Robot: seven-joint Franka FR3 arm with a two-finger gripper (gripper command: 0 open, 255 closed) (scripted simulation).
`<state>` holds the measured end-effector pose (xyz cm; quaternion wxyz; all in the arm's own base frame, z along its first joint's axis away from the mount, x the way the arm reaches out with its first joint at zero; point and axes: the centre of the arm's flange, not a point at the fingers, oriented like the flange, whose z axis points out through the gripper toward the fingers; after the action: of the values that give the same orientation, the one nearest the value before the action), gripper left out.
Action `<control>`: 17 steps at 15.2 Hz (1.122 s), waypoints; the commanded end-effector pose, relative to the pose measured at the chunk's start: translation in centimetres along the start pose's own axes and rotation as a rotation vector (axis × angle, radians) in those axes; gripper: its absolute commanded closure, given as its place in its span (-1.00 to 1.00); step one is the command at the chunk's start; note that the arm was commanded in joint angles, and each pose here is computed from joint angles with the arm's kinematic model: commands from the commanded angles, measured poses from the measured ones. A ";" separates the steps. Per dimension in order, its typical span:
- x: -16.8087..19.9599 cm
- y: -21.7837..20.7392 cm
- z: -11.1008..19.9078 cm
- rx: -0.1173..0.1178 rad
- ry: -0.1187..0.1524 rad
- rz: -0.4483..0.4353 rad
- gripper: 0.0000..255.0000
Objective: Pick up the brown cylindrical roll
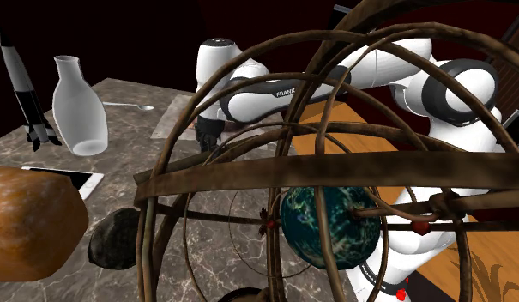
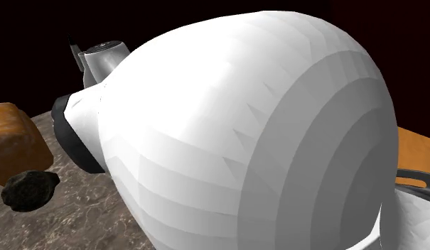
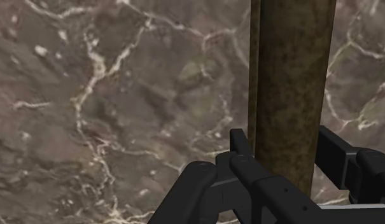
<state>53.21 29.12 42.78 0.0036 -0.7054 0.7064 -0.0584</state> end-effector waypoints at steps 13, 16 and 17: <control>0.4 -0.4 -4.7 0.000 0.000 0.000 1.00; 0.5 -0.6 -6.3 0.000 0.000 0.000 1.00; 0.6 -0.6 -6.8 0.000 0.000 0.000 1.00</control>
<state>53.27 29.09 48.97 0.0038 -0.7054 0.7064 -0.0586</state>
